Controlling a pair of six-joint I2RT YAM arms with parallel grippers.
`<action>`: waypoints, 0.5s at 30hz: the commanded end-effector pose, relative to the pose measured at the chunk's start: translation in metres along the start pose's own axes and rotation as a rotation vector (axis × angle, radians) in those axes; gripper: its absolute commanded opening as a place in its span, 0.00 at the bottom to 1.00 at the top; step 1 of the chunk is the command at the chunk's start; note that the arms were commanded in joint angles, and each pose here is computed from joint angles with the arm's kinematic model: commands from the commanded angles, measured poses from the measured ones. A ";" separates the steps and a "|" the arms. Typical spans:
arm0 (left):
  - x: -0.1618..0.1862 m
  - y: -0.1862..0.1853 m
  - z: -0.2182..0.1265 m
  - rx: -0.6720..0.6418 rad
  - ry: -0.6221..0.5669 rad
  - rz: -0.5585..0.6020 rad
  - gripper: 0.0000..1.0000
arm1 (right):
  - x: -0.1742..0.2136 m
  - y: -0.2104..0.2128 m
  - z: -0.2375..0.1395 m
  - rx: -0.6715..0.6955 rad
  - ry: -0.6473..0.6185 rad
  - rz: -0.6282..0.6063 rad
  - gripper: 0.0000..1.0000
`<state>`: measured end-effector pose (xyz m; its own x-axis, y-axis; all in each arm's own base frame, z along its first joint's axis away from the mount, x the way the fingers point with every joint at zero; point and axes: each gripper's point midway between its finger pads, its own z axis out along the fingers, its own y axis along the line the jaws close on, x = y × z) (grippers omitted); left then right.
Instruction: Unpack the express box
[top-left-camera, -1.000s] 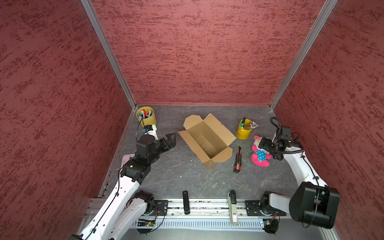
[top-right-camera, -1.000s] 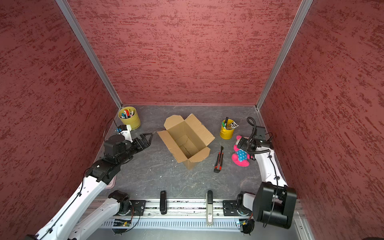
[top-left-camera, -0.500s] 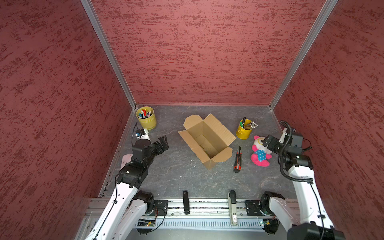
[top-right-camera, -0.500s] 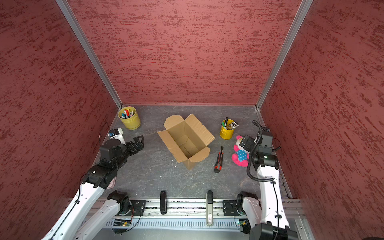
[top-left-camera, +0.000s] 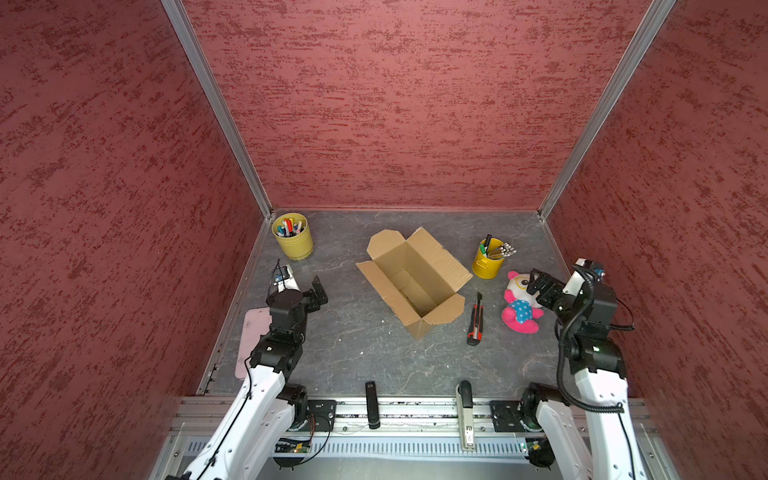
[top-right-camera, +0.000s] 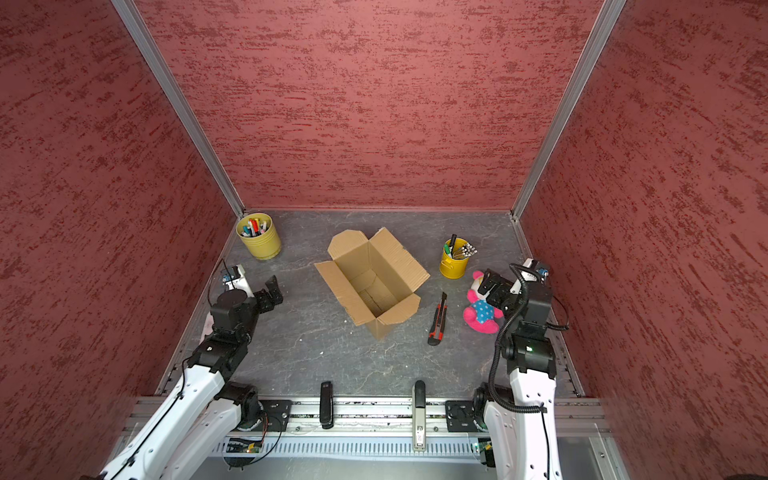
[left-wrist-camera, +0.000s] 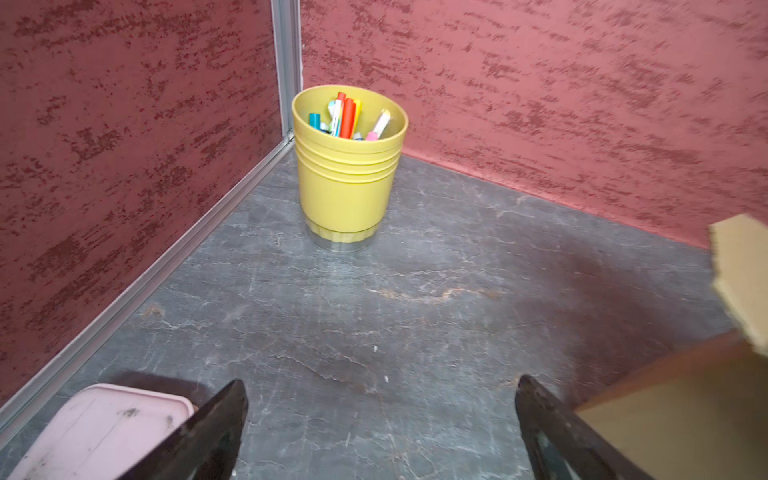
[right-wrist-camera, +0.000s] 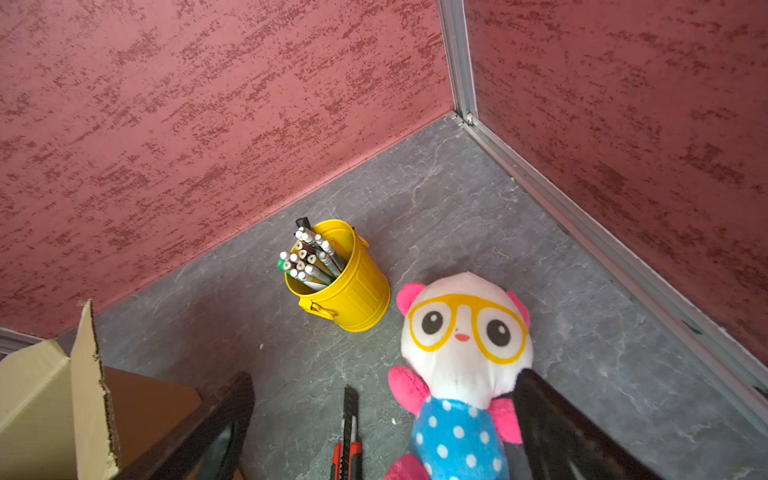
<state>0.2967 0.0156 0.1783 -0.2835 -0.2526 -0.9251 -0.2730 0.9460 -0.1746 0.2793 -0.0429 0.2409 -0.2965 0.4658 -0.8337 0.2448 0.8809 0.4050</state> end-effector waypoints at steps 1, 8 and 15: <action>-0.021 0.004 0.016 0.007 -0.101 -0.010 1.00 | 0.000 0.017 0.008 -0.108 0.006 0.022 0.99; -0.009 0.024 0.052 -0.010 -0.100 -0.052 1.00 | -0.009 0.026 -0.001 -0.168 -0.087 -0.016 0.99; 0.001 0.019 0.080 0.056 -0.082 -0.032 1.00 | -0.013 0.018 -0.009 -0.146 -0.189 -0.072 0.99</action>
<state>0.3508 0.0556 0.1275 -0.2719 -0.2984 -0.9149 -0.3084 0.9276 -0.2108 0.2791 -0.0250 0.2488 -0.2064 0.4296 -0.8791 0.0896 0.9030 0.4202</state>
